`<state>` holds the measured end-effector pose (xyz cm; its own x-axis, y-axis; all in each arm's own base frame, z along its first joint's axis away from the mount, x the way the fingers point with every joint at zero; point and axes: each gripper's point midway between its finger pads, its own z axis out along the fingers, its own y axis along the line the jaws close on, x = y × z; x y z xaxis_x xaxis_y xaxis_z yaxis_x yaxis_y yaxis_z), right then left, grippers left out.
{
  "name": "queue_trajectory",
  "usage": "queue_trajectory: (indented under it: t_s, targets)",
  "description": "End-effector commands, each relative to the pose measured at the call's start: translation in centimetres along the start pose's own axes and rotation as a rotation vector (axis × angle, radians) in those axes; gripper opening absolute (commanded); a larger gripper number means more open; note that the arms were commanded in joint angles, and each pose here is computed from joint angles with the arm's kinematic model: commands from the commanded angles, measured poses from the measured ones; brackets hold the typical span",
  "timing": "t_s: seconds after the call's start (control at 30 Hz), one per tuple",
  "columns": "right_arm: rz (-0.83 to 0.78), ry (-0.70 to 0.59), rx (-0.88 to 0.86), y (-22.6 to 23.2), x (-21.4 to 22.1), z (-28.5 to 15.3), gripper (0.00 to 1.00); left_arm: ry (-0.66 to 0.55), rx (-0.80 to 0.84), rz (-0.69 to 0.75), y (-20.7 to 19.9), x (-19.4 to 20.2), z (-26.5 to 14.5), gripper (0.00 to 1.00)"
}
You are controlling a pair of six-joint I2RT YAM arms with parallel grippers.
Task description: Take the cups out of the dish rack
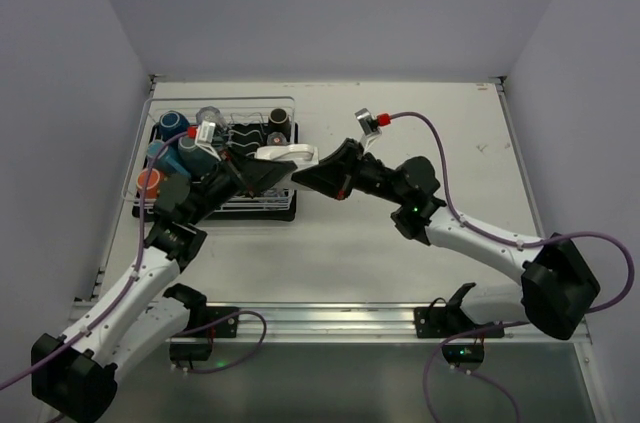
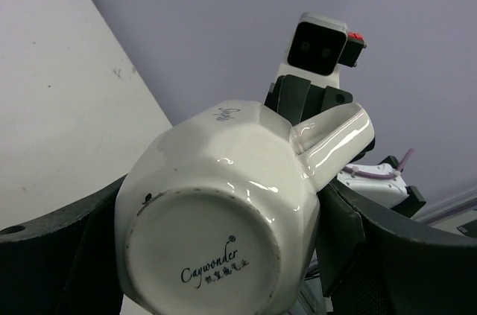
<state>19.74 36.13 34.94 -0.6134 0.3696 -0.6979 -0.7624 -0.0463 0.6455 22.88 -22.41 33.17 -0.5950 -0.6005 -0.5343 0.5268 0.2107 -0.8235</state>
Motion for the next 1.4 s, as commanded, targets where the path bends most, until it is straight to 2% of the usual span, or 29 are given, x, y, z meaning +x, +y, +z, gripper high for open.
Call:
queue_trajectory:
  t_s: [0.0, 0.03, 0.07, 0.1, 0.13, 0.17, 0.2, 0.23, 0.3, 0.33, 0.53, 0.6, 0.7, 0.73, 0.8, 0.87, 1.03, 1.1, 1.13, 1.2, 1.37]
  targets:
    - [-0.086, -0.075, -0.066, 2.2, -1.6, -0.6, 0.00, -0.098, 0.150, 0.045, -4.1, -2.2, -0.1, 0.51]
    - [-0.087, -0.074, -0.066, 2.3, -1.6, -0.7, 0.00, -0.089, 0.151, 0.044, -4.0, -2.0, -0.1, 0.59]
    - [-0.087, -0.075, -0.052, 2.2, -1.6, -0.7, 0.00, -0.072, 0.157, 0.048, -4.1, -1.7, -0.1, 0.73]
    - [-0.102, -0.083, -0.038, 2.1, -1.8, -0.8, 0.00, -0.062, 0.159, 0.057, -4.1, -1.5, 0.0, 0.80]
    - [-0.120, -0.103, -0.029, 2.6, -2.4, -1.2, 0.00, -0.048, 0.159, 0.091, -4.0, -1.4, 0.1, 0.93]
    - [-0.114, -0.096, 0.017, 2.0, -2.3, -1.4, 0.00, -0.011, 0.162, 0.119, -4.1, -0.9, 0.0, 0.99]
    - [-0.151, -0.113, 0.062, 1.4, -2.9, -1.6, 0.00, 0.037, 0.105, 0.124, -3.6, -0.6, 0.3, 1.00]
    - [-0.181, -0.133, 0.080, 2.3, -4.0, -1.9, 0.00, 0.063, 0.072, 0.215, -3.1, -0.6, 0.5, 1.00]
    - [-0.211, -0.111, 0.203, 0.5, -4.2, -2.7, 0.00, 0.128, -0.025, 0.254, -2.1, -0.2, 0.2, 1.00]
    - [-0.226, -0.113, 0.221, 0.8, -4.9, -2.8, 0.00, 0.133, -0.038, 0.312, -1.9, -0.3, -0.1, 1.00]
    - [-0.279, -0.027, 0.392, -1.3, -5.7, -4.2, 0.00, 0.150, -0.187, 0.408, 0.5, 0.0, -2.7, 1.00]
    - [-0.289, 0.050, 0.526, -4.1, -5.3, -5.5, 0.00, 0.172, -0.285, 0.443, 2.0, 0.0, -3.8, 1.00]
    - [-0.304, 0.137, 0.700, -7.4, -6.1, -7.7, 0.00, 0.150, -0.482, 0.568, 4.6, -1.6, -6.3, 1.00]
    - [-0.294, 0.186, 0.751, -7.9, -6.3, -8.4, 0.00, 0.099, -0.575, 0.598, 5.7, -2.9, -7.2, 1.00]
    - [-0.307, 0.264, 0.881, -11.3, -6.3, -9.6, 0.00, 0.064, -0.644, 0.642, 6.3, -3.7, -8.7, 1.00]
    - [-0.331, 0.331, 0.986, -12.8, -7.1, -10.5, 0.00, 0.014, -0.710, 0.669, 7.1, -4.6, -9.7, 1.00]
    - [-0.328, 0.538, 1.182, -19.0, -6.9, -10.8, 0.00, -0.006, -0.750, 0.696, 8.7, -4.6, -10.3, 1.00]
    - [-0.377, 0.548, 1.227, -20.1, -8.6, -10.1, 0.00, -0.012, -0.761, 0.703, 9.5, -4.4, -10.5, 1.00]
    - [-0.349, 0.626, 1.268, -22.0, -7.2, -10.8, 0.00, -0.020, -0.773, 0.705, 9.8, -4.4, -10.7, 1.00]
    - [-0.369, 0.638, 1.280, -22.8, -8.0, -10.1, 0.00, -0.034, -0.771, 0.712, 10.3, -4.2, -11.0, 1.00]
    - [-0.343, 0.750, 1.310, -26.9, -5.3, -9.9, 0.00, -0.043, -0.757, 0.720, 10.1, -4.4, -10.8, 1.00]
